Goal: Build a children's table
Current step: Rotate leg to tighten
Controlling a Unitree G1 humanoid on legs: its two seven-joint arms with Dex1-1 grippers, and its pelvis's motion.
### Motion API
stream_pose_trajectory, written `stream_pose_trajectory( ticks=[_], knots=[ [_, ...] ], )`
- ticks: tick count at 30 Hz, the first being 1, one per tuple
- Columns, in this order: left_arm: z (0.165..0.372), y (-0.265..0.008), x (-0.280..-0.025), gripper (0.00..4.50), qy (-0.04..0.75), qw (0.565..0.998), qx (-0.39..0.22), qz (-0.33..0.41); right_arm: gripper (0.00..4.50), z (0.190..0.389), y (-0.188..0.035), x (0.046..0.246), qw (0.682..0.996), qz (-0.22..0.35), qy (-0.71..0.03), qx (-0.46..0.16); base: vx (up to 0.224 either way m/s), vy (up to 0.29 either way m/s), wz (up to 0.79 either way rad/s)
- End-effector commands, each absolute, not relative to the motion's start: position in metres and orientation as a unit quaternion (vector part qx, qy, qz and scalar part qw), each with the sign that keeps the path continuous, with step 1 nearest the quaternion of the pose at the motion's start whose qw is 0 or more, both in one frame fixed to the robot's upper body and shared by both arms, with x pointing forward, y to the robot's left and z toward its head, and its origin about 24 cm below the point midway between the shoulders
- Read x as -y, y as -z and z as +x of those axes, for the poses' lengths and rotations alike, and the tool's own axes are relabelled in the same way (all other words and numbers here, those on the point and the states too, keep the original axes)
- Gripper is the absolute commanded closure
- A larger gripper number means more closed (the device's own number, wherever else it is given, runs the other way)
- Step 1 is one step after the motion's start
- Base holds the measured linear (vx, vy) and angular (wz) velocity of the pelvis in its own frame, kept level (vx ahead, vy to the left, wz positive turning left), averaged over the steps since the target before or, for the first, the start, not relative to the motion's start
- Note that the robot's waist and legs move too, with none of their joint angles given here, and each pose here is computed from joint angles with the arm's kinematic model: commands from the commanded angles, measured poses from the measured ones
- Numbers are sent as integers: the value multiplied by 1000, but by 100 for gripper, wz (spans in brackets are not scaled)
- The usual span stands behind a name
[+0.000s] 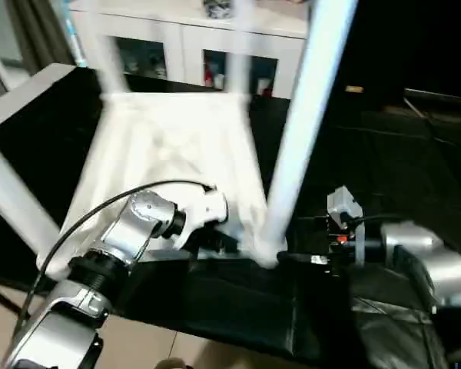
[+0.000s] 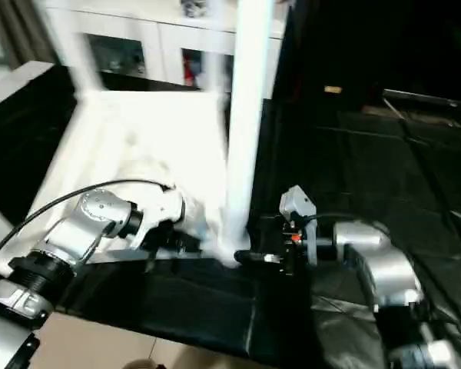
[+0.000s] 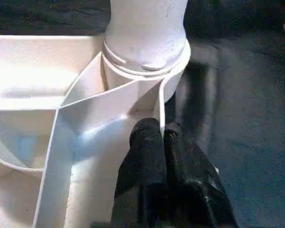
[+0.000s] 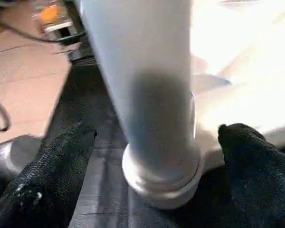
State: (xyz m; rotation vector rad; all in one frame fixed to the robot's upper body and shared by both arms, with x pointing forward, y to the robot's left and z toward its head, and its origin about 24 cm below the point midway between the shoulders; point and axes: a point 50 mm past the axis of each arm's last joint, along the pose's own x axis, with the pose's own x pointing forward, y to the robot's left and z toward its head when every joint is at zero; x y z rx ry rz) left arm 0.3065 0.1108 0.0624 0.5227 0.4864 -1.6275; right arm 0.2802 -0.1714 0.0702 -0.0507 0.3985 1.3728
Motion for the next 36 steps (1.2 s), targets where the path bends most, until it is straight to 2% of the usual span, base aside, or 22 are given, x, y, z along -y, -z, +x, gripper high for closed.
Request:
stream_pose_trajectory(
  ticks=[1,3,10,15,18,25,29,33,35,36],
  knots=[
    [302,-64,-102,450,745,585,-209,243,46,280,-72,172,740,-27,-646,-184,0,0,0],
    [302,-64,-103,450,750,576,-208,251,53,281,-70,170,721,-32,-663,-196,0,0,0],
    [302,-65,-103,450,755,567,-205,259,125,283,-67,163,698,-42,-685,-203,0,0,0],
    [302,-66,-102,450,758,563,-202,261,159,287,-63,156,700,-46,-685,-197,0,0,0],
    [302,-65,-102,450,759,561,-201,262,197,287,-62,154,698,-44,-687,-197,0,0,0],
    [303,-65,-102,450,755,566,-201,263,227,284,-62,152,686,-32,-700,-196,0,0,0],
    [307,-65,-102,450,740,592,-206,245,234,279,-61,150,686,-6,-703,-188,0,0,0],
    [311,-67,-98,450,718,631,-208,207,236,274,-56,144,717,23,-673,-183,0,0,0],
    [314,-68,-95,450,698,659,-205,194,236,276,-51,138,755,32,-630,-178,0,0,0],
    [317,-68,-92,450,673,686,-203,188,236,279,-46,133,793,37,-583,-173,0,0,0]
  ],
)
